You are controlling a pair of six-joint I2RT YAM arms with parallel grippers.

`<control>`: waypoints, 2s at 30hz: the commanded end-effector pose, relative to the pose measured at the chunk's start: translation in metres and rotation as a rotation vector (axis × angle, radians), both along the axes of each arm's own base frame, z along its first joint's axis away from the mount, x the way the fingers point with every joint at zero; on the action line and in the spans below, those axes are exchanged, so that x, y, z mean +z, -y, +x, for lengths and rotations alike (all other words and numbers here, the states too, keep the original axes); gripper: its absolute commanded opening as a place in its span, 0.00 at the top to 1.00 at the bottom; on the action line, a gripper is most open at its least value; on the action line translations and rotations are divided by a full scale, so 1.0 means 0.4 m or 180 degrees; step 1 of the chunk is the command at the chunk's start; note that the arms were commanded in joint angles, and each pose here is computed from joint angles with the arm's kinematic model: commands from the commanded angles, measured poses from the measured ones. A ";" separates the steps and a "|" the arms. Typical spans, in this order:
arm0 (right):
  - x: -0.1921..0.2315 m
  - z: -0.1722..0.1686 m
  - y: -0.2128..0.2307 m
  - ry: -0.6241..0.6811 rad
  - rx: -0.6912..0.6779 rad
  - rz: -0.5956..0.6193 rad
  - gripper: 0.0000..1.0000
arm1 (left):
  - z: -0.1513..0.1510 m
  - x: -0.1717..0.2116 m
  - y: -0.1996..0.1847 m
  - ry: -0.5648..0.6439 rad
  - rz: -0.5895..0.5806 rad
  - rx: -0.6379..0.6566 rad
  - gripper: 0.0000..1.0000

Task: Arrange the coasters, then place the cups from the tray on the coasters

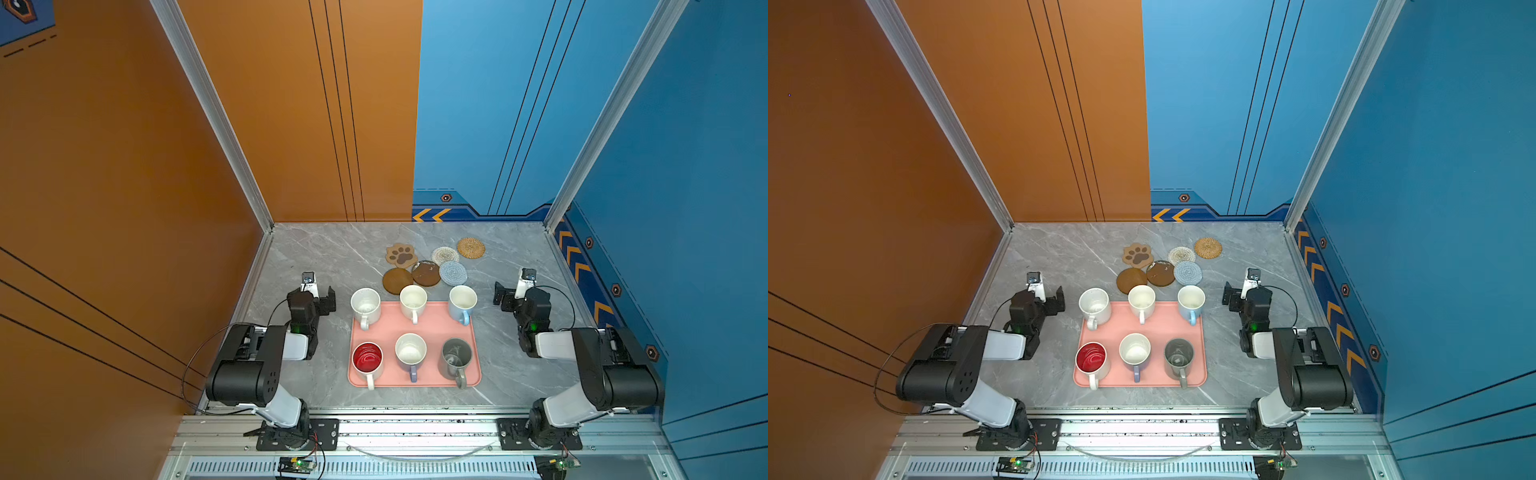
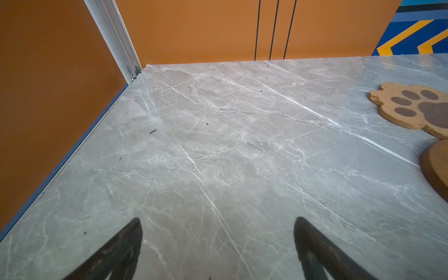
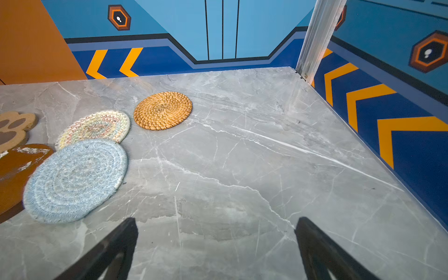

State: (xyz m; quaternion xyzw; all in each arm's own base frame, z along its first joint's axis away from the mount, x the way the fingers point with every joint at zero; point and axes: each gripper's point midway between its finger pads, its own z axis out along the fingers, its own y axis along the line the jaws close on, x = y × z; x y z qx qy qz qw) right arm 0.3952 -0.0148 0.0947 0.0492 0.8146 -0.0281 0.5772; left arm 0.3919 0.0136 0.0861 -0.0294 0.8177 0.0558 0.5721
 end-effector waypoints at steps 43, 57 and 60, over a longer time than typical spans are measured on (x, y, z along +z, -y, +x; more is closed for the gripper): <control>-0.004 0.000 -0.005 0.0002 0.0028 0.0050 0.00 | 0.010 0.010 0.001 0.0008 0.0035 -0.0002 0.02; 0.088 -0.006 -0.001 -0.0409 -0.0104 0.0266 0.10 | 0.013 0.088 0.023 -0.0246 0.0233 0.0055 0.02; 0.126 -0.002 -0.024 -0.0518 -0.0007 0.0431 0.19 | 0.013 0.121 0.041 -0.0336 0.0082 0.0025 0.00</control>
